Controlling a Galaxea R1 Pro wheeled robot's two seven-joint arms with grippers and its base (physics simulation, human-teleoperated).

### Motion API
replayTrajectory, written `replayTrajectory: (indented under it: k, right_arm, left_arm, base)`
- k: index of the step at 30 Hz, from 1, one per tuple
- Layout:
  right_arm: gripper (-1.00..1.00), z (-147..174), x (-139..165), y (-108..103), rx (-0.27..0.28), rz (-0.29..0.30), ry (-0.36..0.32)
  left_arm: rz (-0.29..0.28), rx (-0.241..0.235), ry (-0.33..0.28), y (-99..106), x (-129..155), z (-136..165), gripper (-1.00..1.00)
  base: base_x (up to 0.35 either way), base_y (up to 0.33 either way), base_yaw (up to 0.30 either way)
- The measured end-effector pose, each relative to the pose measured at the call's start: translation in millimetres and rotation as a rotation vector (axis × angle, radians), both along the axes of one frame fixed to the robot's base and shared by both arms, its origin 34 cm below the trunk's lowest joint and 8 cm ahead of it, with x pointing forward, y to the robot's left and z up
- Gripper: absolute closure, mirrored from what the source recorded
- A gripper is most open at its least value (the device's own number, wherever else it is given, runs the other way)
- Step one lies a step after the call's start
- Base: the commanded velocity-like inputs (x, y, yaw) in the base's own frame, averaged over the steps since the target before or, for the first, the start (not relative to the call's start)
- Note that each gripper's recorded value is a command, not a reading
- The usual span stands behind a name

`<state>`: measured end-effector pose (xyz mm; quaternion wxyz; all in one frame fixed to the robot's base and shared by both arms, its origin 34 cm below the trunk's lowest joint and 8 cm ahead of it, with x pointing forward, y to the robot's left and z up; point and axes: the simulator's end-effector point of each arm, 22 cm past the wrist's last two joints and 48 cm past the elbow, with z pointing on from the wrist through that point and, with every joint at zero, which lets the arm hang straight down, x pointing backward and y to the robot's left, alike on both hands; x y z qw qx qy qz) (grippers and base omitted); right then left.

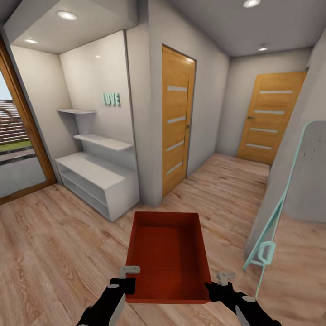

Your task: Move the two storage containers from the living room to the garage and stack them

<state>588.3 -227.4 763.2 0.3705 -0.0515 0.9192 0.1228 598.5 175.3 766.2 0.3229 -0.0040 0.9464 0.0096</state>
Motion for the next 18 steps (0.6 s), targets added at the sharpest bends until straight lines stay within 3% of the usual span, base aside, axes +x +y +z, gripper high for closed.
replayTrajectory:
  k: [6,18]
  right_arm:
    - [1.0,0.0,0.0,-0.1,0.0,0.0,0.0]
    - [1.0,0.0,0.0,-0.1,0.0,0.0,0.0]
  left_arm:
    - [0.0,0.0,0.0,-0.1,0.0,0.0,1.0]
    - [0.0,0.0,0.0,-0.1,0.1,0.0,1.0]
  base:
    - [0.33,0.005,-0.088]
    - [0.33,0.103,-0.264]
